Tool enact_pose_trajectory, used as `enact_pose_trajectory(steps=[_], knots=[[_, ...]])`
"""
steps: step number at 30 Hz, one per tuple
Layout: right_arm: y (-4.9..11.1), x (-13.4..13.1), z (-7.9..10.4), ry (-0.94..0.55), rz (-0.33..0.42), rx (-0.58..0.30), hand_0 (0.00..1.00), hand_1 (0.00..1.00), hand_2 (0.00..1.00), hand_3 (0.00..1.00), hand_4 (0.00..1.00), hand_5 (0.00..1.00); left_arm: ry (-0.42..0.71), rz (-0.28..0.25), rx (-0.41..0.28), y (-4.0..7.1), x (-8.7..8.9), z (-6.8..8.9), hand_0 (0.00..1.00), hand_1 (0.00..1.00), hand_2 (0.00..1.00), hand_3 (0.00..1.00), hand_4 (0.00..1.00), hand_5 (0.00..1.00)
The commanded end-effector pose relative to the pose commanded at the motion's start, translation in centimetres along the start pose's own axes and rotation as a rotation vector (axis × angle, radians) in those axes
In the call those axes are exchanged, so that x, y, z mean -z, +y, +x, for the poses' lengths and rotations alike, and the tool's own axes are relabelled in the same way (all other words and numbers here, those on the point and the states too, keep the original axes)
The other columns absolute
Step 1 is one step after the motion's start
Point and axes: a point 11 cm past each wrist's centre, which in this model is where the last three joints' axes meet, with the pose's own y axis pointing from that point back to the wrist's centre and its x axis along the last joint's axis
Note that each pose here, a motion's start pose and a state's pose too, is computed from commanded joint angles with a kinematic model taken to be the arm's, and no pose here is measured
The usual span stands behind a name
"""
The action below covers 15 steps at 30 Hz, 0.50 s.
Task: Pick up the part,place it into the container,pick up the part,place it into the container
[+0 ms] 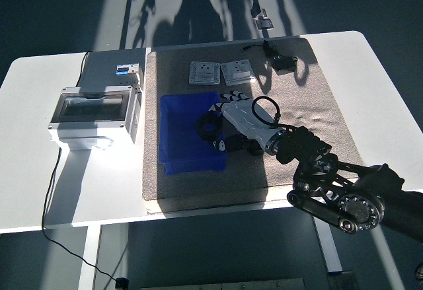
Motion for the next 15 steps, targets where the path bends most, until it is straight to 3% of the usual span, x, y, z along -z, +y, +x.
enact_pose_trajectory(steps=[1,6,7,11,15], knots=[[0.0,0.0,-0.1,0.0,-0.004,0.007,0.998,0.998,0.976,0.959,0.655,0.345,-0.001,0.0,0.0,0.0,0.0,0.0,0.674,0.642,0.594,0.606,0.633,0.622],[0.1,0.0,-0.2,0.008,0.0,0.023,0.998,0.998,0.976,0.959,0.655,0.345,-0.006,0.001,0.0,0.0,0.1,-0.1,0.674,0.642,0.594,0.606,0.633,0.622],[0.1,0.1,0.0,0.003,0.007,0.013,0.998,0.998,0.985,0.994,0.658,0.407,-0.007,0.001,0.0,0.0,0.1,-0.1,0.673,0.641,0.593,0.608,0.63,0.62],[0.4,-0.3,0.8,-0.064,0.02,-0.063,0.998,0.998,0.985,0.994,0.658,0.407,-0.012,0.0,-0.002,0.0,0.0,0.0,0.673,0.641,0.593,0.608,0.63,0.62],[2.2,-3.6,1.6,-0.166,-0.097,-0.147,0.998,0.998,0.964,0.944,0.669,0.394,-0.007,0.002,-0.002,0.0,0.1,0.0,0.673,0.642,0.592,0.606,0.634,0.623]])
